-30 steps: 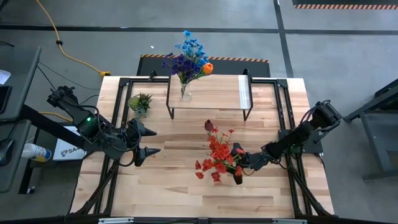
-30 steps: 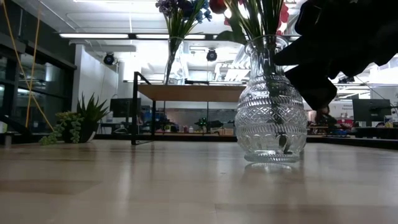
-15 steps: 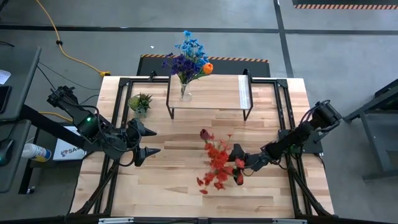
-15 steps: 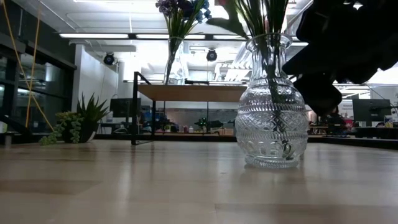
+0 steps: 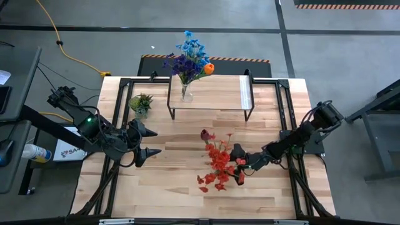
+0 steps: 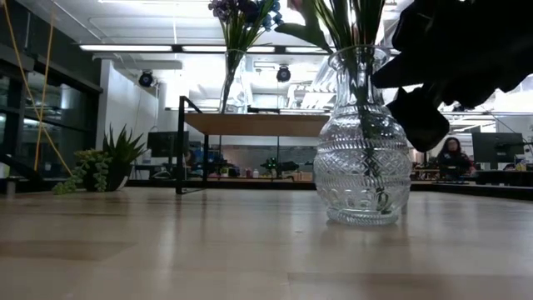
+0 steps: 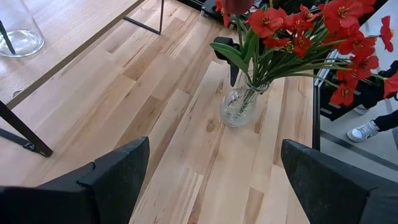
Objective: Pick and place flowers into a vace then onto a shelf
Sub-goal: Put the transparent flower vase with the flowers on the shelf
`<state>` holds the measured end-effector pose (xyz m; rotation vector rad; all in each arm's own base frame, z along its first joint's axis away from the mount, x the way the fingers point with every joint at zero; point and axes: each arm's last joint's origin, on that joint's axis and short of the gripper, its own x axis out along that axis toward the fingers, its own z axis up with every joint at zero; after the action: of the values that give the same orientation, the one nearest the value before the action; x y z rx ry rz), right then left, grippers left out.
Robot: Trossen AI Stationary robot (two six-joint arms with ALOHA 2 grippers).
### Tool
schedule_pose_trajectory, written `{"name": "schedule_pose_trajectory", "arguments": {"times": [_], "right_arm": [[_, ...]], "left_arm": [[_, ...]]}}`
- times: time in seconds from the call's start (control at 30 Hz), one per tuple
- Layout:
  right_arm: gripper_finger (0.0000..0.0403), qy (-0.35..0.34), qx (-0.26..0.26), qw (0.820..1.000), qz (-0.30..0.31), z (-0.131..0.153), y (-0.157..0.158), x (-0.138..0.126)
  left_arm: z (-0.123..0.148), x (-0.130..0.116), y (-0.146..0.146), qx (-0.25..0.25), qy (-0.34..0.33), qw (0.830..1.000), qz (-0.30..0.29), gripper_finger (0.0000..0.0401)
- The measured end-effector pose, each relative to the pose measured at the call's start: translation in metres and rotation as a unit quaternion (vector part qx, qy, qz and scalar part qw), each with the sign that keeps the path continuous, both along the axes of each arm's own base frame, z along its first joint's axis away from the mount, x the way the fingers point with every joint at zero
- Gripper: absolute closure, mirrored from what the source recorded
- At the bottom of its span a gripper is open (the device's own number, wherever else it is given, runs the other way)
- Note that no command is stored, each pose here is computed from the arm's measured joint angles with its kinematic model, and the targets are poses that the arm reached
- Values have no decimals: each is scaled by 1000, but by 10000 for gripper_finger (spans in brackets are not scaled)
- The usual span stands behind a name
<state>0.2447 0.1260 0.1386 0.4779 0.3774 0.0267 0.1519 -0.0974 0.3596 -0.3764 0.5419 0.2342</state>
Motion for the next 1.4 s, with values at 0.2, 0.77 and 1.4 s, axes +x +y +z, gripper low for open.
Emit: {"name": "schedule_pose_trajectory", "arguments": {"times": [0.2, 0.77, 1.4], "right_arm": [[125, 2, 2, 1000, -7, 0, -8, 4], [125, 7, 25, 1000, -7, 0, -11, 6], [125, 6, 5, 1000, 19, 0, -10, 5]], "left_arm": [[0, 0, 0, 0, 0, 1000, 0, 6], [0, 0, 0, 0, 0, 1000, 0, 6], [0, 0, 0, 0, 0, 1000, 0, 6]]}}
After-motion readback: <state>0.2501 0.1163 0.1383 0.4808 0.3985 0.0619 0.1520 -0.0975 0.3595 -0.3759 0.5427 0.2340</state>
